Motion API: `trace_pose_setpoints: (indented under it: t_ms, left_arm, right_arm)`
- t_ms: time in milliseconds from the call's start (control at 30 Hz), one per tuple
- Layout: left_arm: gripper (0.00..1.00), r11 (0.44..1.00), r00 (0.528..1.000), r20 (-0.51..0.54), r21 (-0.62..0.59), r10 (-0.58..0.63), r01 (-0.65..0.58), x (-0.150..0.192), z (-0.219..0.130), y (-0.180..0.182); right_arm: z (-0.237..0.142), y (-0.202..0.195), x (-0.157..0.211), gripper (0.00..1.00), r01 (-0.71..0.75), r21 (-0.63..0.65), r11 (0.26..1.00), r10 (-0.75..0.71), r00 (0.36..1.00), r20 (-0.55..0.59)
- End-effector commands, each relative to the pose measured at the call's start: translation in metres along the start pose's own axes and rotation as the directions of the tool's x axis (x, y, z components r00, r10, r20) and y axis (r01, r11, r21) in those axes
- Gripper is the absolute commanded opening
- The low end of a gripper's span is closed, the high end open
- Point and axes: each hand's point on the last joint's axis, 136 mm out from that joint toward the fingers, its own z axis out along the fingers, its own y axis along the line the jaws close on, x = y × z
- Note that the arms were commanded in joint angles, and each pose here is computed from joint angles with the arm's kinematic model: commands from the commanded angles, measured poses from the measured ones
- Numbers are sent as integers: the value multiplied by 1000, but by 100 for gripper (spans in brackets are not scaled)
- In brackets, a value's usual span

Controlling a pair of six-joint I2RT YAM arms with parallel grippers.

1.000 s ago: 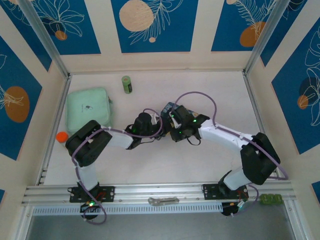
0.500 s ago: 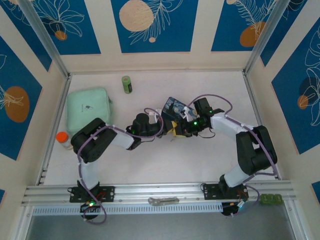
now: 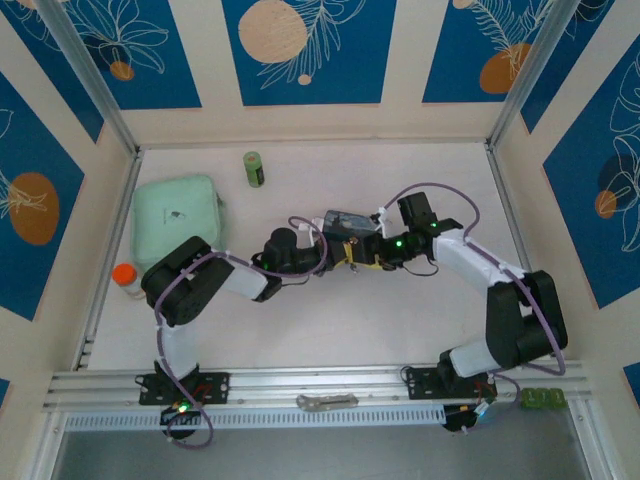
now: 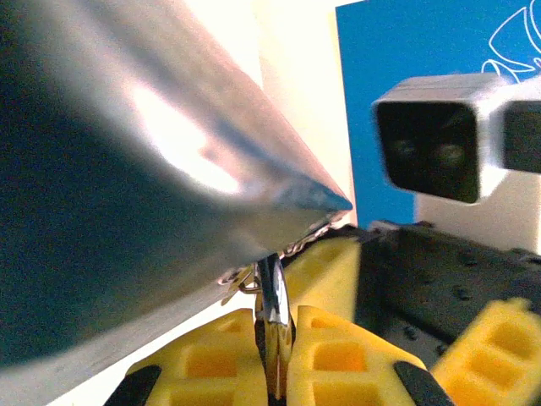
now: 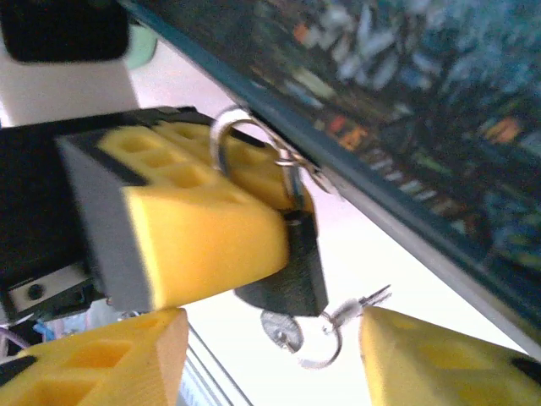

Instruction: Unlock the padlock with the key

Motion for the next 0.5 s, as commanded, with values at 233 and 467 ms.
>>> trace_pose_setpoints:
  t_ms: [233,467]
  left_arm:
    - [9,982,998,-39,-183,-46,38,29,-2,66]
    - [60,976,999,-21,-213,-48,42,31,-11,73]
  right_arm:
    - [-20,-8,-18,59,7,131,991,-27,988,151]
    - [-23,-6,-16,58,61,262,963,-111,977,181]
